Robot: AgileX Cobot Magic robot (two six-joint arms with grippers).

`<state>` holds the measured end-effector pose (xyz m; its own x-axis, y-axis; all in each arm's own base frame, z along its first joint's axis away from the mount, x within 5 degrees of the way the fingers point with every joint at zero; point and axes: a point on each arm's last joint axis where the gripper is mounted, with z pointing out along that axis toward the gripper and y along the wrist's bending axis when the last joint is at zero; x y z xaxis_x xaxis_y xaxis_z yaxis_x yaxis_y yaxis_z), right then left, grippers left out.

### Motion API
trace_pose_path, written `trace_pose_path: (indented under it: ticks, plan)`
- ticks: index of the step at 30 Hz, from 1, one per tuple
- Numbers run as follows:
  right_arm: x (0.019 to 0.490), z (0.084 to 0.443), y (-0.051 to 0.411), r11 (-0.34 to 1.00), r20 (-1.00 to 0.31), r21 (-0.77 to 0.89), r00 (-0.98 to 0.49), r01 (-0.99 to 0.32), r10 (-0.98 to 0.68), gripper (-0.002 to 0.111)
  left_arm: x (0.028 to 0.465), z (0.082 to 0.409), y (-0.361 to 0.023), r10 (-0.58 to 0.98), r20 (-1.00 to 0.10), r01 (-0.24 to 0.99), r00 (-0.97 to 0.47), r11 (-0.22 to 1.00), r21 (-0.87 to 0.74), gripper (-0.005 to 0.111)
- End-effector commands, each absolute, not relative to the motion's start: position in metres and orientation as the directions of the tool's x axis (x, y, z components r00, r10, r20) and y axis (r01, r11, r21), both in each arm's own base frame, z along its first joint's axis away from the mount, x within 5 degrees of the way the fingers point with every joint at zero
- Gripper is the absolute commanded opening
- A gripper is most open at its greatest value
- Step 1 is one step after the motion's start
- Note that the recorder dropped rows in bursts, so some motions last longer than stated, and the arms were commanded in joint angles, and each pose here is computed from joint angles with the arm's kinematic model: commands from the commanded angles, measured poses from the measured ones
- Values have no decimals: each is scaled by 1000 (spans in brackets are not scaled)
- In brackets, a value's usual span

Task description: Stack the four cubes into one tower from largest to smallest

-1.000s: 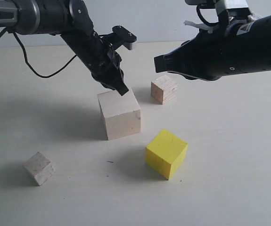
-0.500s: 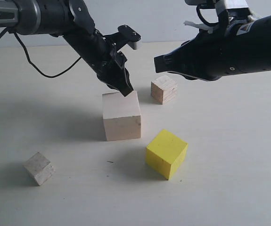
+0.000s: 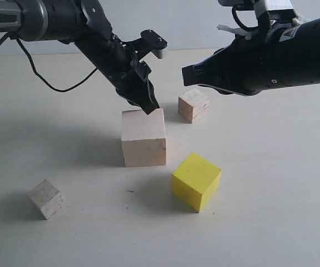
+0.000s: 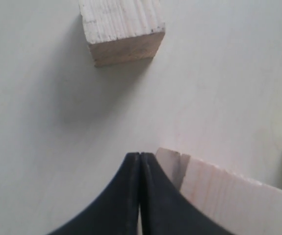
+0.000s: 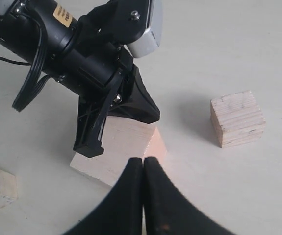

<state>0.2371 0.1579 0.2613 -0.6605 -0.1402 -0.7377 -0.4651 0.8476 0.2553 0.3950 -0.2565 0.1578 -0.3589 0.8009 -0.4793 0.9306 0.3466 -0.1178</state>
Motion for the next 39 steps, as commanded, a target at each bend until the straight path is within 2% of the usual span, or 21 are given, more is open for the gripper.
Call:
trace_pose_path:
  ticks: [1, 7, 11, 17, 23, 25, 32, 39]
  plan:
    - [237, 262, 158, 847, -744, 245, -651, -472, -148, 0, 392, 161, -257, 796, -484, 930, -363, 340, -137, 0]
    - [237, 261, 158, 847, -743, 245, -652, -473, -149, 0, 392, 162, -257, 794, -487, 930, -363, 343, -134, 0]
    - [237, 261, 158, 846, -740, 246, -655, -473, -151, 0, 395, 177, -255, 781, -510, 926, -360, 366, -94, 0]
    - [235, 259, 158, 841, -730, 229, -658, -489, -184, 0, 396, 222, -247, 733, -571, 887, -370, 461, 17, 0]
    - [234, 256, 155, 825, -724, 120, -618, -552, -308, 0, 377, 289, -230, 652, -655, 824, -382, 561, 78, 0]
    - [233, 255, 154, 820, -710, 108, -621, -563, -333, 0, 364, 310, -220, 610, -694, 791, -383, 605, 95, 0]
    - [229, 251, 153, 809, -669, 106, -643, -578, -372, 0, 294, 348, -175, 492, -773, 692, -399, 715, 98, 0]
    - [222, 246, 152, 793, -606, 118, -676, -597, -419, 0, 204, 357, -121, 353, -837, 600, -419, 799, 37, 0]
